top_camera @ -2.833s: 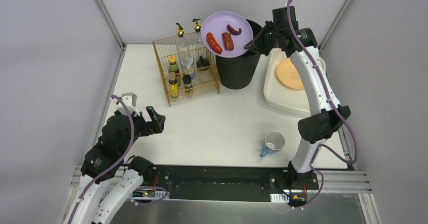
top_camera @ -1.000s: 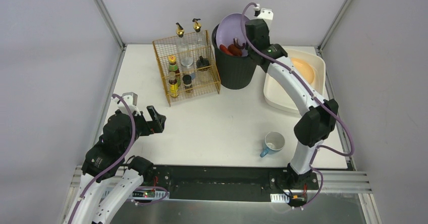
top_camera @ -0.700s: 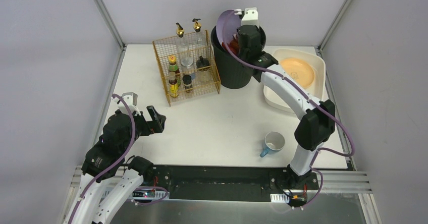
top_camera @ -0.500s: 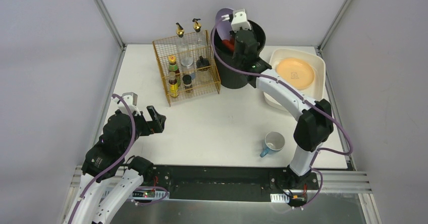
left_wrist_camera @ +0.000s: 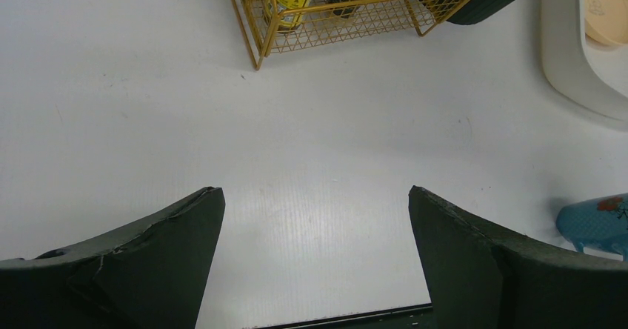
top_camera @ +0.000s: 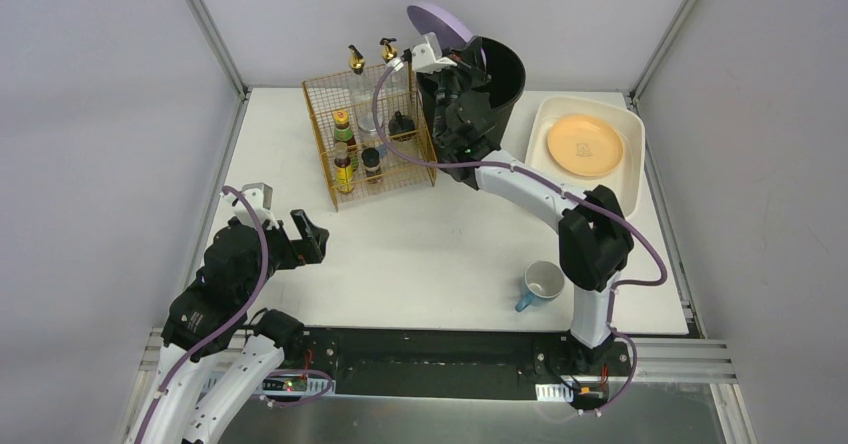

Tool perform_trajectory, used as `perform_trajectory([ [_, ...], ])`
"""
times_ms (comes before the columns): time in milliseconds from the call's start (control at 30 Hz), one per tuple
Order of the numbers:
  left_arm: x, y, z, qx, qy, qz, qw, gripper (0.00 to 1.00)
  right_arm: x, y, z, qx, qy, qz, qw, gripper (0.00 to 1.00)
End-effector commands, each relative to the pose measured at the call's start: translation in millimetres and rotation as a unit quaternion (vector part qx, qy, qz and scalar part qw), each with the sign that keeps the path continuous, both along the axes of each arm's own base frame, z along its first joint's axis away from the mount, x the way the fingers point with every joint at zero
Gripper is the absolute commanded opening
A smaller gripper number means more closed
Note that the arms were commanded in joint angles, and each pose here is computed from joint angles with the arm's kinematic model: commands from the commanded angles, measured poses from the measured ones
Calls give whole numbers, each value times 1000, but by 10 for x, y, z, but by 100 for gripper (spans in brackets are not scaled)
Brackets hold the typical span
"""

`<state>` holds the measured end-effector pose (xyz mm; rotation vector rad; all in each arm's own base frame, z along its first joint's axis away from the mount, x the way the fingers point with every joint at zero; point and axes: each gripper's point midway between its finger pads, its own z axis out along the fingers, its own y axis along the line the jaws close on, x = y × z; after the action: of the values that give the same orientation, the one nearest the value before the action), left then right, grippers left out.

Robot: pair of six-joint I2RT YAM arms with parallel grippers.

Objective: Clear the kitchen counter

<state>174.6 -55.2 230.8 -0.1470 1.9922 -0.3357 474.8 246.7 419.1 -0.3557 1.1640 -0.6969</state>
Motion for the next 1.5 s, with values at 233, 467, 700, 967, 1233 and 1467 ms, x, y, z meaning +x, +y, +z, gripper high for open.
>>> perform_trajectory([
  [233,17,-11,22,-2,-3,-2,1000,100,-313,-338,659,50,-89,-22,995,0],
  [467,17,-15,16,-2,-2,-3,1000,100,-423,-744,696,115,-61,-51,990,0],
  [700,23,-24,14,-2,0,-5,1000,100,-602,-1326,633,234,-14,-48,971,0],
  [967,28,-31,4,-1,3,-6,1000,100,-749,-2007,276,344,39,-57,937,0],
  [1233,30,-45,-5,-2,6,-9,1000,100,-744,-2567,-234,474,87,-94,871,0],
  [1467,17,-38,7,-4,2,-9,1000,100,-693,-3077,-947,627,117,-151,755,0],
])
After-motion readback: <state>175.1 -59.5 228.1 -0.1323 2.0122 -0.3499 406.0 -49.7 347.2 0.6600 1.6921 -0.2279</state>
